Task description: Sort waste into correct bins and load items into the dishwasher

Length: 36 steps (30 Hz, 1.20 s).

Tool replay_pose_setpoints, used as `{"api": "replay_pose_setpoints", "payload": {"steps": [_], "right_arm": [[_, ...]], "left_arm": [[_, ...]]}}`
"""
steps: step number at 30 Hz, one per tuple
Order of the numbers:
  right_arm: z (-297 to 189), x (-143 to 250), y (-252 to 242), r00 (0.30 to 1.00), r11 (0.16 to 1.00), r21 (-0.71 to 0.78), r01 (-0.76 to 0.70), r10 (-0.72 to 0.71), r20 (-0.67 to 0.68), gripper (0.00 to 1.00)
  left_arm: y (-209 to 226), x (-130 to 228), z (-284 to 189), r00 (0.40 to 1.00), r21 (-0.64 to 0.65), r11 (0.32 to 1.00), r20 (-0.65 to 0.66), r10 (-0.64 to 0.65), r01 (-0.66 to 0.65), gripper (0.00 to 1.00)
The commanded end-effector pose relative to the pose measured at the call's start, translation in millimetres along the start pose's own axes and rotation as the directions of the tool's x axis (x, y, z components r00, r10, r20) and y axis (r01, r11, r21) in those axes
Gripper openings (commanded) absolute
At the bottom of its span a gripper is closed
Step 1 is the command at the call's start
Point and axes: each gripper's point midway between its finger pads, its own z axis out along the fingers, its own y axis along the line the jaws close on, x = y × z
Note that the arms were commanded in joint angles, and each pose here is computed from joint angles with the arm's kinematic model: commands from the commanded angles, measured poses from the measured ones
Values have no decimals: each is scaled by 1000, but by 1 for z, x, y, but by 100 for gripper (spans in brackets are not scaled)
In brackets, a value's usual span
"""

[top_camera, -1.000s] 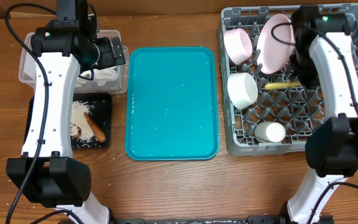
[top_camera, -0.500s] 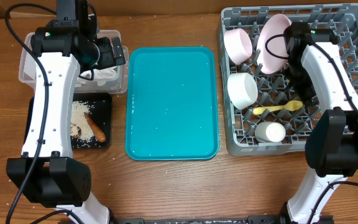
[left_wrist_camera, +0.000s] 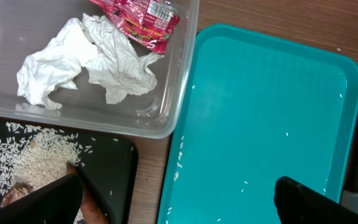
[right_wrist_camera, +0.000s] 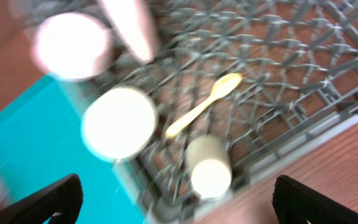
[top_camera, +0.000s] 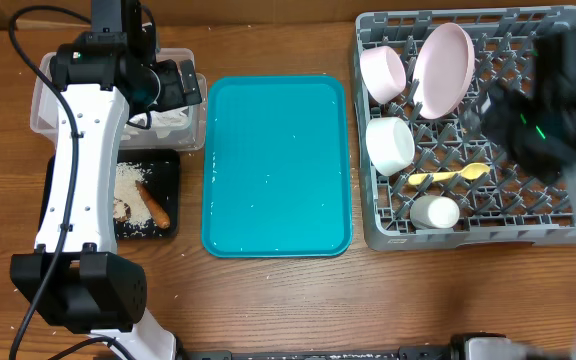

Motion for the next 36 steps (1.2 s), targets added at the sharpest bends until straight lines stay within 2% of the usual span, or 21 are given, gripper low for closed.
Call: {"api": "replay_pose_setpoints", "payload": {"steps": [1, 6, 11, 16, 19, 21, 23, 31, 32, 36], "right_arm": [[-52, 31, -1, 994, 984, -139, 111, -107, 34, 100], [-97, 51, -19, 983, 973, -192, 128, -99, 152, 100], [-139, 71, -56, 941, 972, -161, 169, -111, 321, 100], [-156, 91, -71, 912, 963, -201, 181, -87, 401, 100], [-152, 95, -69, 866, 942, -219, 256, -123, 484, 100], [-143, 95, -63, 809, 910, -220, 351, -177, 561, 100], [-130, 95, -60, 773, 898, -219, 382, -180, 609, 100], [-33, 79, -42, 649, 872, -275, 405, -62, 759, 100], [-5, 77, -34, 605, 852, -295, 432, -32, 795, 100], [28, 80, -29, 543, 825, -315, 469, 12, 840, 100]], "left_arm": [[-1, -5, -9, 999, 11, 1000, 26, 26, -26, 100], [-1, -5, -9, 999, 11, 1000, 26, 26, -26, 100], [-1, -5, -9, 999, 11, 1000, 26, 26, -26, 100], [-1, -5, -9, 999, 11, 1000, 26, 26, -26, 100], [-1, -5, -9, 999, 11, 1000, 26, 26, -26, 100], [-1, -5, -9, 999, 11, 1000, 26, 26, -26, 100], [-2, -4, -9, 999, 11, 1000, 26, 27, -27, 100], [-3, -4, -9, 999, 12, 1000, 26, 28, -29, 100], [-3, -4, -9, 999, 12, 1000, 26, 28, -29, 100], [-3, -4, -9, 999, 12, 1000, 26, 28, -29, 100]]}}
